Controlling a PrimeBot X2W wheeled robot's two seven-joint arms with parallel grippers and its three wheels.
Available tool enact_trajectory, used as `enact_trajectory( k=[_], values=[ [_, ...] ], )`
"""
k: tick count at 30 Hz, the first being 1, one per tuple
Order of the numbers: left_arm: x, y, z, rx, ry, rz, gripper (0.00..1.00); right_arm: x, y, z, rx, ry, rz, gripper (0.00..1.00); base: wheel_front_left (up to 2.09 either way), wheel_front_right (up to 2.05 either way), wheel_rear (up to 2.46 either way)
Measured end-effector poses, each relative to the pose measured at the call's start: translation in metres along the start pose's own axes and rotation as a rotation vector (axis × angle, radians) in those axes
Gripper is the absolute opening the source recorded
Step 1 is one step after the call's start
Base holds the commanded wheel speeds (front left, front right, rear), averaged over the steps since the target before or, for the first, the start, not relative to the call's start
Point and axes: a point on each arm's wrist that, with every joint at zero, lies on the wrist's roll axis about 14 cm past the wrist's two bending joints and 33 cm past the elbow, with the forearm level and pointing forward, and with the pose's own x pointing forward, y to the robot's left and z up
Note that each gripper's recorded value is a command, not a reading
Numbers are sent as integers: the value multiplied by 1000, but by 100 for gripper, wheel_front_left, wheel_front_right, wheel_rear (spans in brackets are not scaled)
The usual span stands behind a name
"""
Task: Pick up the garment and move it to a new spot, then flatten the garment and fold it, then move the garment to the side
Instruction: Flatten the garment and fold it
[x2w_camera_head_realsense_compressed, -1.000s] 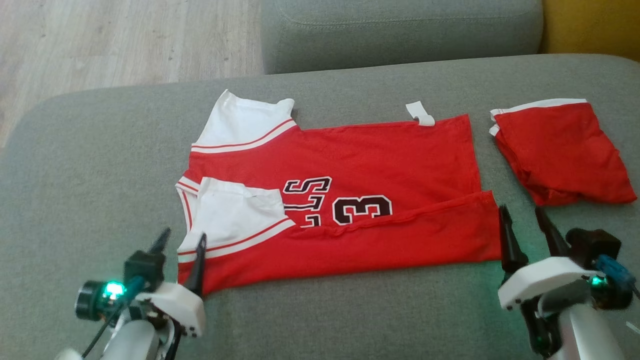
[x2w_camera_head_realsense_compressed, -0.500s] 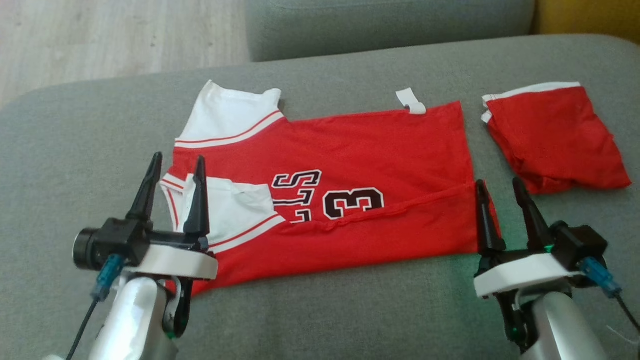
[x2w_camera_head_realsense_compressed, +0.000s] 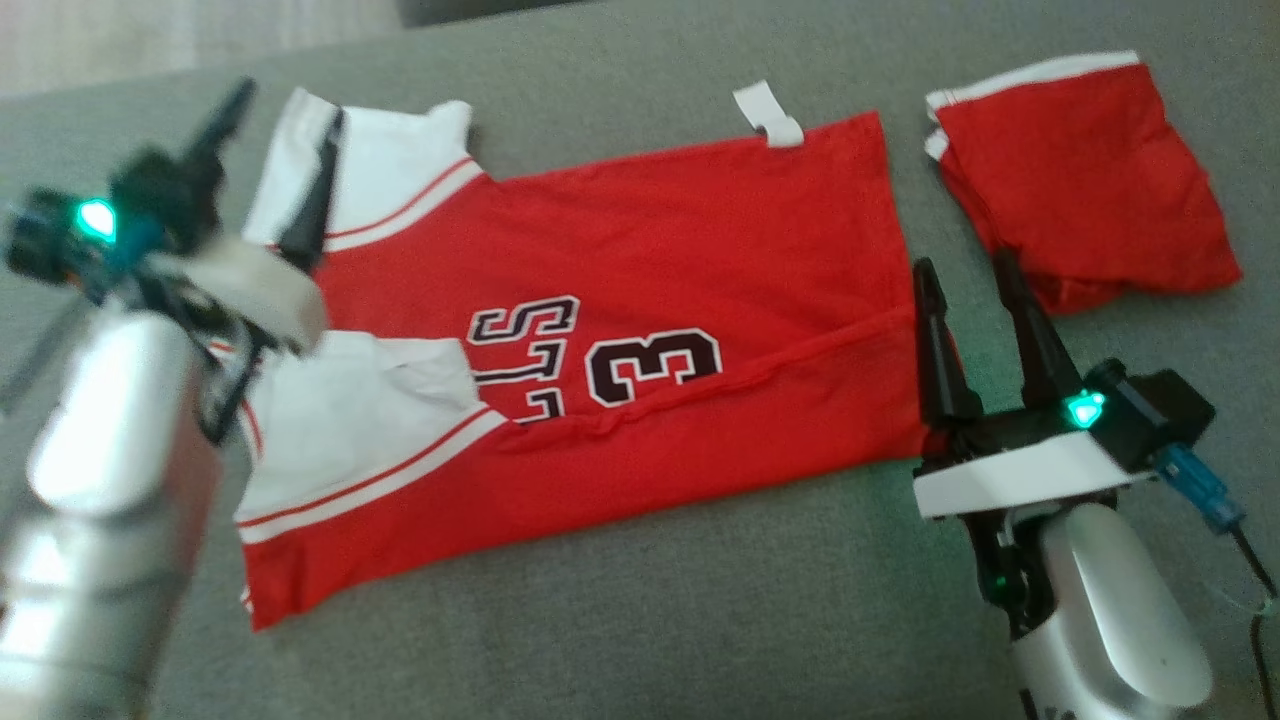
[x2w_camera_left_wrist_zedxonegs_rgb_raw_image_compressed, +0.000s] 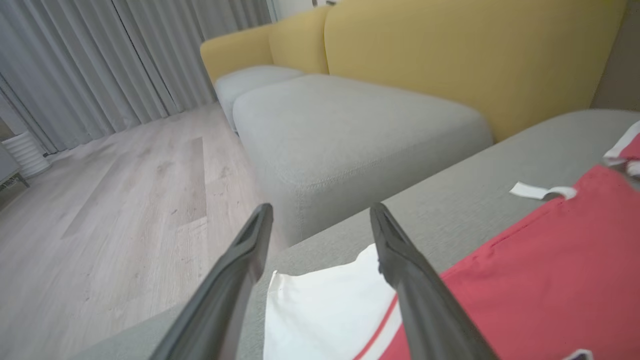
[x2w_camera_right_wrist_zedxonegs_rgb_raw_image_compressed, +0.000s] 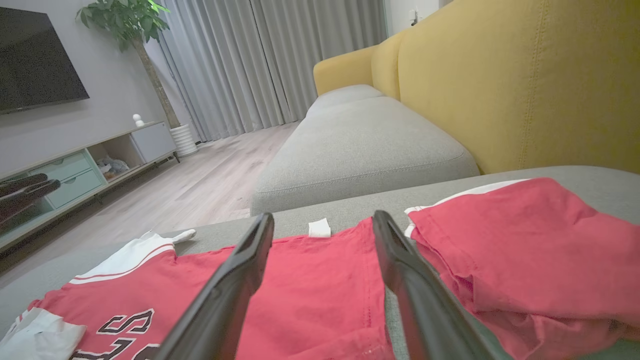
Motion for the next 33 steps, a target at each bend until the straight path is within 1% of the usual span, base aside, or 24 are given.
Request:
enact_trajectory(
  k=[1,4,5,9,15,19,22,26,28,33],
  values=[
    [8,2,-5,19,42,-17,100,2,-1,-1,2,2,-1,100,0,0,0],
    [28,1,-28,23,178,-68,100,8,-3,-3,2,5,1,100,0,0,0],
    [28,1,-28,23,178,-68,100,8,-3,-3,2,5,1,100,0,0,0],
    [44,2,-62,-8,348,-113,100,14,-7,-9,2,15,-2,100,0,0,0],
    [61,18,-103,-44,507,-120,100,19,-18,-20,-9,42,-23,100,0,0,0],
    [67,19,-126,-61,577,-127,100,18,-24,-30,-6,67,-39,100,0,0,0],
    [70,29,-139,-57,608,-103,100,18,-26,-35,-7,79,-46,100,0,0,0],
    [77,38,-141,-56,618,-82,100,17,-28,-38,-9,87,-50,100,0,0,0],
    [78,37,-143,-54,622,-85,100,17,-29,-38,-9,89,-52,100,0,0,0],
    [78,29,-145,-93,642,-103,100,17,-29,-39,-9,91,-52,100,0,0,0]
  ],
)
